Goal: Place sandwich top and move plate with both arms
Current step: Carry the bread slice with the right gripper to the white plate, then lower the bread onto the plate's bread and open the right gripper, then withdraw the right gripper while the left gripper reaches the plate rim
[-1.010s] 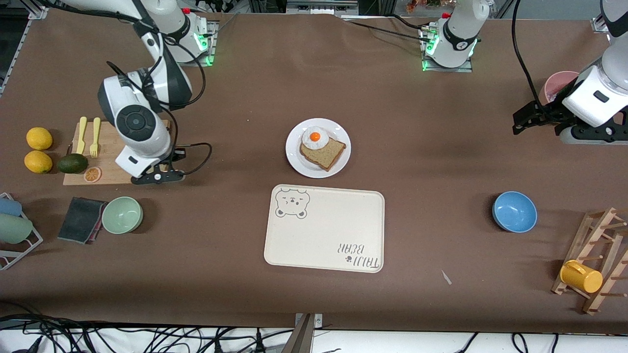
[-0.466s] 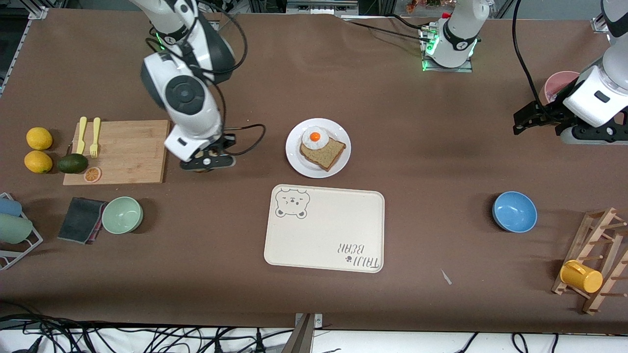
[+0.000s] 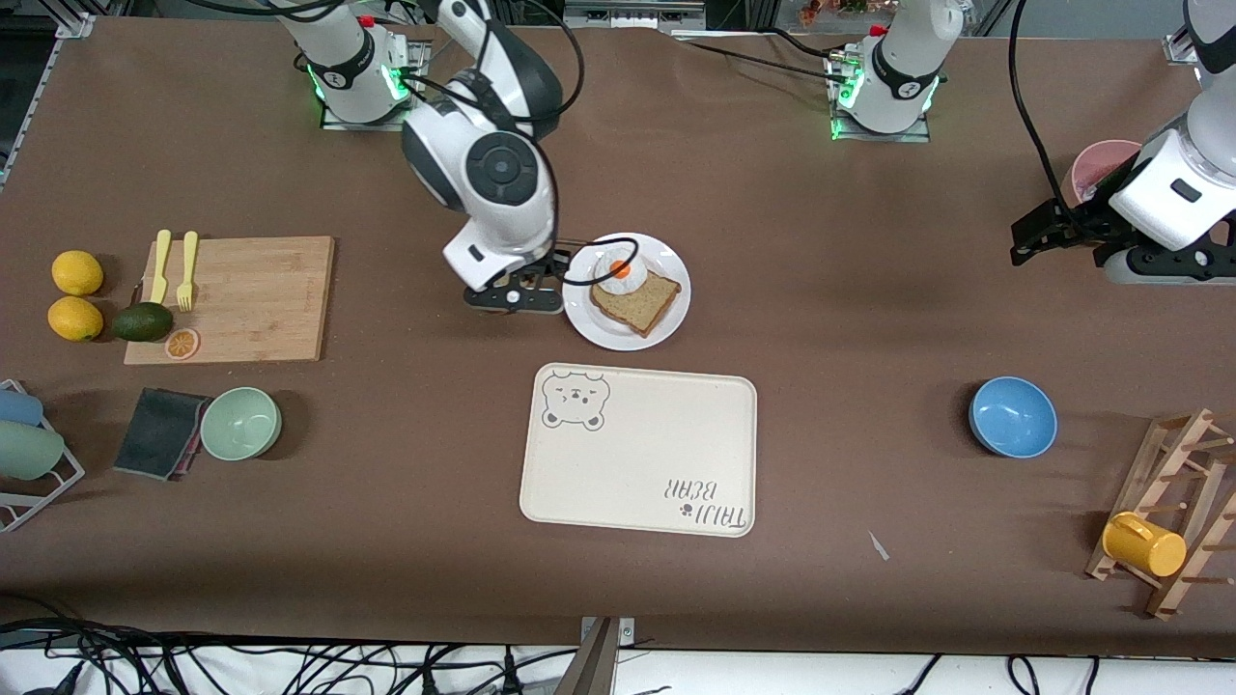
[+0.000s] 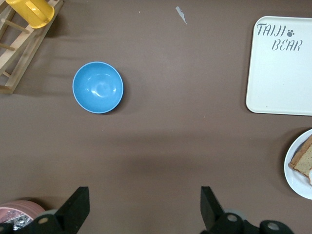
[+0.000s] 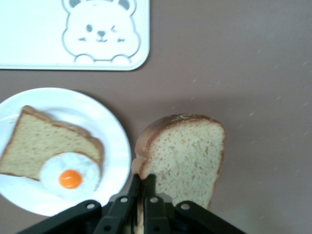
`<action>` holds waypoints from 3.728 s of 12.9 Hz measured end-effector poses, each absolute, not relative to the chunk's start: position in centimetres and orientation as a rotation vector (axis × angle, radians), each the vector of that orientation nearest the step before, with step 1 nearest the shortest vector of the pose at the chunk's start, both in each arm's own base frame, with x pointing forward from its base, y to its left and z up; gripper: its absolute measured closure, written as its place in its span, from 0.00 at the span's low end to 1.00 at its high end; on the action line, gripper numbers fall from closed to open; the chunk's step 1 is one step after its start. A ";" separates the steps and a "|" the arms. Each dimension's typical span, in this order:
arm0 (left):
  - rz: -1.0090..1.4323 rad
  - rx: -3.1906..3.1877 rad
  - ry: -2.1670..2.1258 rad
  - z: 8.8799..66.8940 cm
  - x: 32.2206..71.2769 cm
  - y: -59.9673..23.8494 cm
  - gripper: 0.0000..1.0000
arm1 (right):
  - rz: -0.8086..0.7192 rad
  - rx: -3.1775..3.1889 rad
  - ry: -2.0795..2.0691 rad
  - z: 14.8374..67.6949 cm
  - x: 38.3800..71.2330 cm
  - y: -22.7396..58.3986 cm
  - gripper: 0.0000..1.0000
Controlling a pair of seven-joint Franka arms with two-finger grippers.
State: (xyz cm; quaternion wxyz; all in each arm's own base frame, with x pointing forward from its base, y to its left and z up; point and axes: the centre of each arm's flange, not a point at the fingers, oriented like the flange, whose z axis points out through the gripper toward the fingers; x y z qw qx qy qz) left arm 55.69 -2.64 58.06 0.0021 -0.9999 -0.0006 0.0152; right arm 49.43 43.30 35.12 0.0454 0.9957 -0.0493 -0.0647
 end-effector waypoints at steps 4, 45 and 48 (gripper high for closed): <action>0.048 -3.137 -0.003 58.1 55.7 -2.6 0.00 | -0.207 3.056 -0.312 34.3 46.4 49.9 0.94; 0.184 -3.134 0.119 53.2 57.2 -6.8 0.00 | -0.128 3.089 0.071 51.6 63.5 22.8 0.08; 0.326 -3.218 0.199 49.1 57.7 -11.6 0.00 | -0.114 3.095 0.106 55.7 62.4 16.1 0.03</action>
